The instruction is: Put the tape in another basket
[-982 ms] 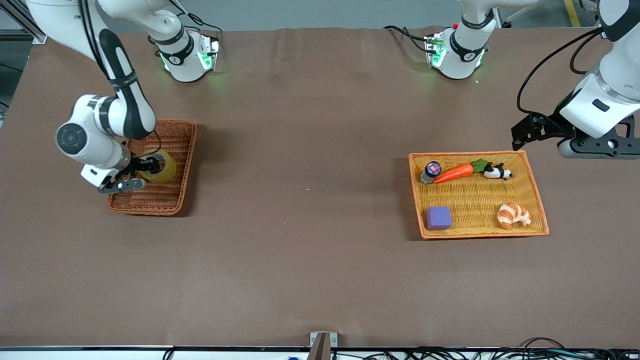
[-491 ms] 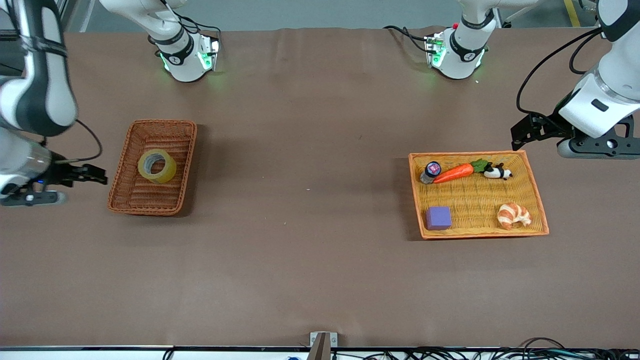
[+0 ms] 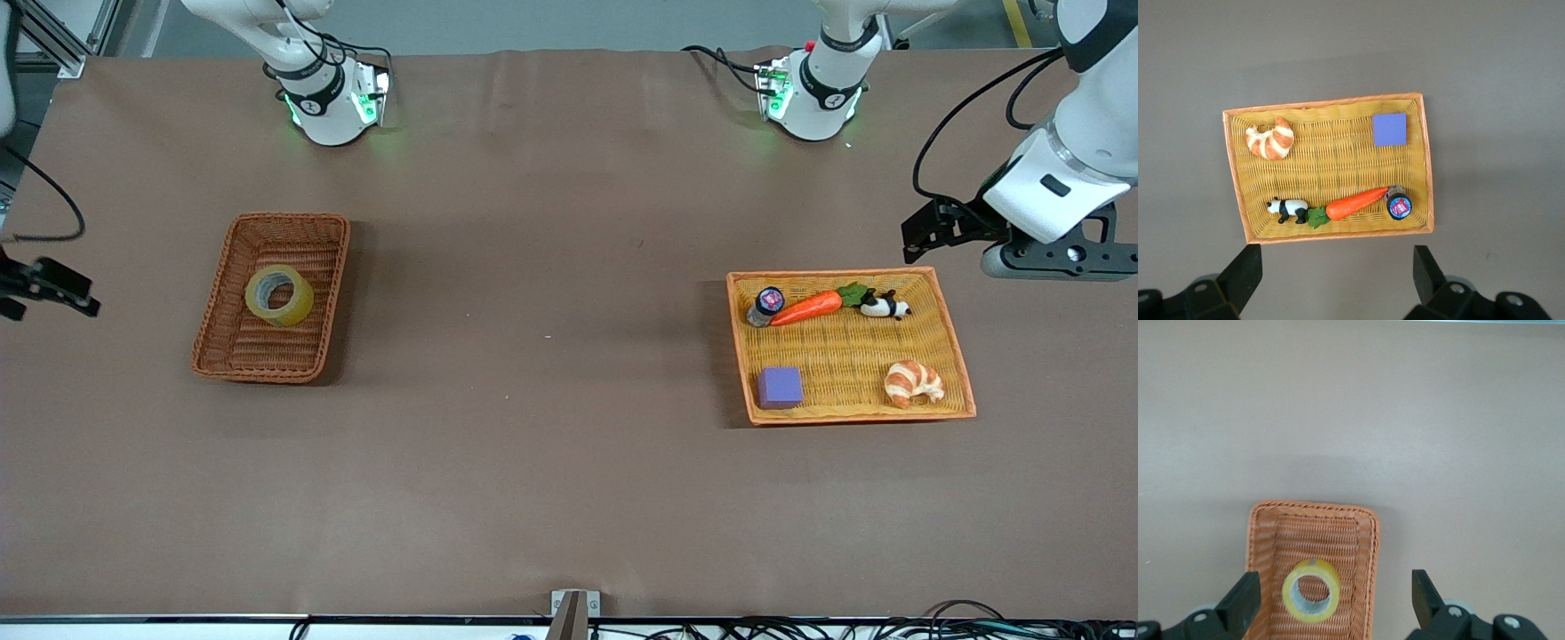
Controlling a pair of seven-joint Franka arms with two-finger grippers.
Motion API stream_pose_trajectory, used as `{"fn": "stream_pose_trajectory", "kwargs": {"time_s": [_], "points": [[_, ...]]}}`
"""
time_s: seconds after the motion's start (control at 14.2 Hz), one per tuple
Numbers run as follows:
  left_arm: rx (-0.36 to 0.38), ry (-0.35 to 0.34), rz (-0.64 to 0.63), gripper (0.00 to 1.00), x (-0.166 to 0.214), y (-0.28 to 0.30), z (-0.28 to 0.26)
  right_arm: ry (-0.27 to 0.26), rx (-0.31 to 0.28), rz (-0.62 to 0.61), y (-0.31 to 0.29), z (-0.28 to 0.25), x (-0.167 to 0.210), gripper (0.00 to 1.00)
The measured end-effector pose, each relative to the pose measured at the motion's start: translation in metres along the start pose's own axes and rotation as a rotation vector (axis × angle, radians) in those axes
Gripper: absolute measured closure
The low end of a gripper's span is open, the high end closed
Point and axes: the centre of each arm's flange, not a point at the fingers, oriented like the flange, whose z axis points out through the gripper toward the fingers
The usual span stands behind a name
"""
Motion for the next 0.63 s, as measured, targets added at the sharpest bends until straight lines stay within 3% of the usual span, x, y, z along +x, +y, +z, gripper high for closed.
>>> {"fn": "stream_pose_trajectory", "kwargs": {"time_s": [0.35, 0.63], "points": [[0.0, 0.004, 0.002, 0.0, -0.001, 0.0, -0.002, -0.116, 0.007, 0.16, -0.038, -0.071, -0.025, 0.0], [-0.002, 0.021, 0.002, 0.0, 0.001, 0.0, -0.004, -0.124, 0.007, 0.165, -0.054, -0.083, -0.026, 0.0]]}}
